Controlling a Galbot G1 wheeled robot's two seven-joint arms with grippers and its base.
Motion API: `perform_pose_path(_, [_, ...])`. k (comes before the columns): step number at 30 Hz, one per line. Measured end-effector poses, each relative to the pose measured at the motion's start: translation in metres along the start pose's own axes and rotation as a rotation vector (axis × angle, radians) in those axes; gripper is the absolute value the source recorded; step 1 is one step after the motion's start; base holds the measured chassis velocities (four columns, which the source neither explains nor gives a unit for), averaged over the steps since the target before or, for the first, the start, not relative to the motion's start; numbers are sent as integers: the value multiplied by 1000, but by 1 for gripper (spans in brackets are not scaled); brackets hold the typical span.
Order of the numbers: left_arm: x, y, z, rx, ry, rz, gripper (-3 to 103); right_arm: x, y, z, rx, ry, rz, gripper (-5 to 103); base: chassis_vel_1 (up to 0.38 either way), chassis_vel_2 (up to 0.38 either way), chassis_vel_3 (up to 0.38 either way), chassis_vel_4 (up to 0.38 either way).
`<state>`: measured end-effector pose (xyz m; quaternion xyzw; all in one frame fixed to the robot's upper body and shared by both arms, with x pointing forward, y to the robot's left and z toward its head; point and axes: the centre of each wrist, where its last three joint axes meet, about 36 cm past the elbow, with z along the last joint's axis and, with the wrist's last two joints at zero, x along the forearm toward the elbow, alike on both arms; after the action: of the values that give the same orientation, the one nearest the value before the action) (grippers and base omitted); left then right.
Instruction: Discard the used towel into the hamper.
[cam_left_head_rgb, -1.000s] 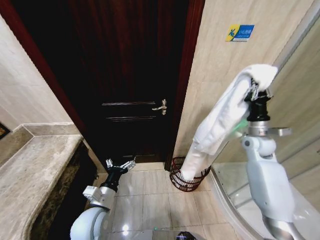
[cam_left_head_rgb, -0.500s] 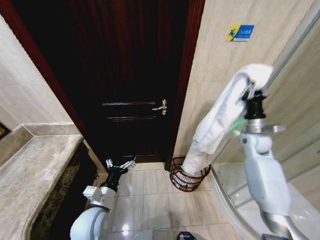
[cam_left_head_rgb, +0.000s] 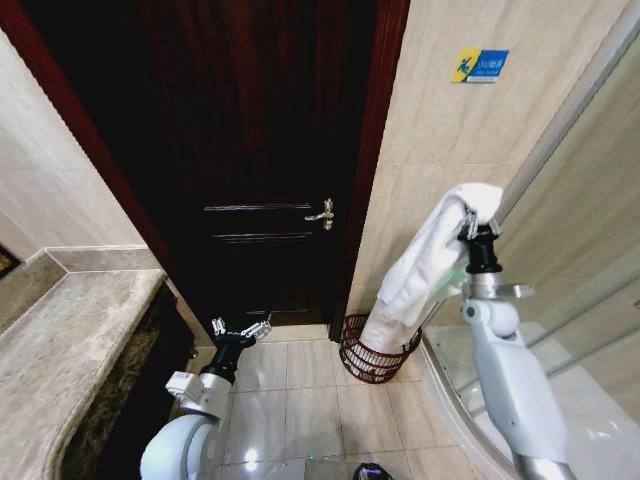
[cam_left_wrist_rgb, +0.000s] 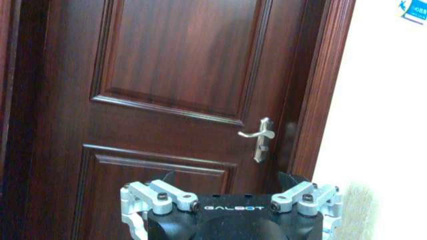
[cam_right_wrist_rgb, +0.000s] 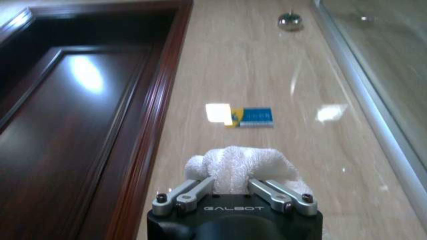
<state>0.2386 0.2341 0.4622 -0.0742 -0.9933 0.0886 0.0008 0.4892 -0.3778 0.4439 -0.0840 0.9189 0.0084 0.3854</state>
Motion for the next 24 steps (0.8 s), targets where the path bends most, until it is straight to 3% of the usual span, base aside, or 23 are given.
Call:
perform_pose_path(11, [0,0,0,0,0,0,100,45,10,40,-11,63,-10,5,0,0,0,0])
perform_pose_path(24, [0,0,0,0,0,0,100,83,3,95,-5,166,34,5,0,0,0,0])
